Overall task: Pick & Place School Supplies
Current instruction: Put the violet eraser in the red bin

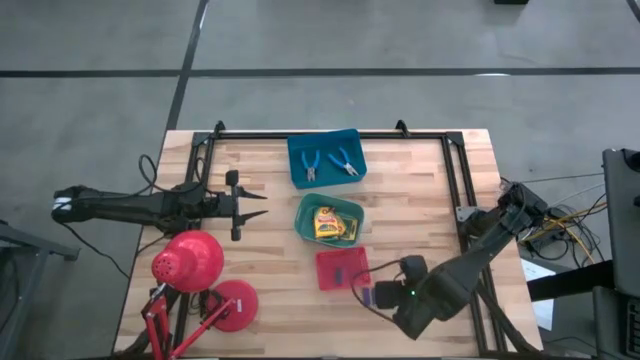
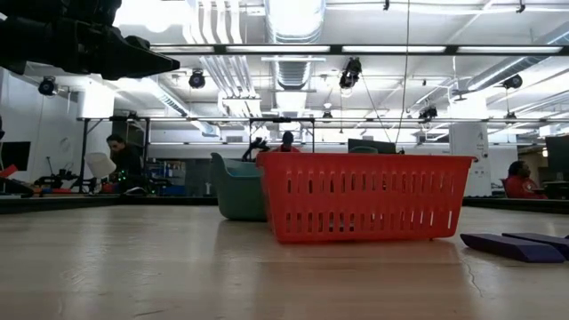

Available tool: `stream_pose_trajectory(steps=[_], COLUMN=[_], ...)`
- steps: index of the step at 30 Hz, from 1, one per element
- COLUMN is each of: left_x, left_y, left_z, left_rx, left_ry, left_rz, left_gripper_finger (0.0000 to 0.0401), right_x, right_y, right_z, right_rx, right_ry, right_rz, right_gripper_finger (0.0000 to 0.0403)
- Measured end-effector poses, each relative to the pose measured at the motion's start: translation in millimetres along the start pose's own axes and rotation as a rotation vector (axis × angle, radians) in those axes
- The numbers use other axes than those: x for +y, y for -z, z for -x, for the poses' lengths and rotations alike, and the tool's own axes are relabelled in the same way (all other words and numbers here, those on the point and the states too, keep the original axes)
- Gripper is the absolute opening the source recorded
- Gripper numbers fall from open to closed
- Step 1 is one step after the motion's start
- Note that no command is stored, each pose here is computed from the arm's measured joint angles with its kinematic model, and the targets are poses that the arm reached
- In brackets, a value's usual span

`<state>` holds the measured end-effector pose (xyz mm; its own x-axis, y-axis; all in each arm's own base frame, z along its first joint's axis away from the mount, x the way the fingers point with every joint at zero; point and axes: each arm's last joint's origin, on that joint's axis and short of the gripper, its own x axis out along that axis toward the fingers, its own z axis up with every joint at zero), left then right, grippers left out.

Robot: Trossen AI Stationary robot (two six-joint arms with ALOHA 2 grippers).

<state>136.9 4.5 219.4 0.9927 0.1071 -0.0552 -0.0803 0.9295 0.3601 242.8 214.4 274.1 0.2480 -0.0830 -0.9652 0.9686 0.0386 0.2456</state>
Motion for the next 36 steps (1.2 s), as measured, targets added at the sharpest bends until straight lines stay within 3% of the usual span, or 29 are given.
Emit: stream_pose_trajectory(steps=[6,17,36], left_x=[0,0,0], left_y=[0,1,1], left_z=[0,0,0], left_rx=[0.001,0.006,0.006], left_ry=[0.0,0.003,0.002], left_rz=[0.0,0.0,-0.001], left_gripper_finger=[0.0168,0.0168,0.0168], right_x=[-1,2,10], right_y=[14,28,29], right_z=[-24,-69,-99], right_rx=[0.014,-0.074,-0.132], right_ry=[0.126,0.224,0.234], right_rz=[-0.02,-0.007,0.004], right_gripper_finger=[0.0116,0.0149,0.015])
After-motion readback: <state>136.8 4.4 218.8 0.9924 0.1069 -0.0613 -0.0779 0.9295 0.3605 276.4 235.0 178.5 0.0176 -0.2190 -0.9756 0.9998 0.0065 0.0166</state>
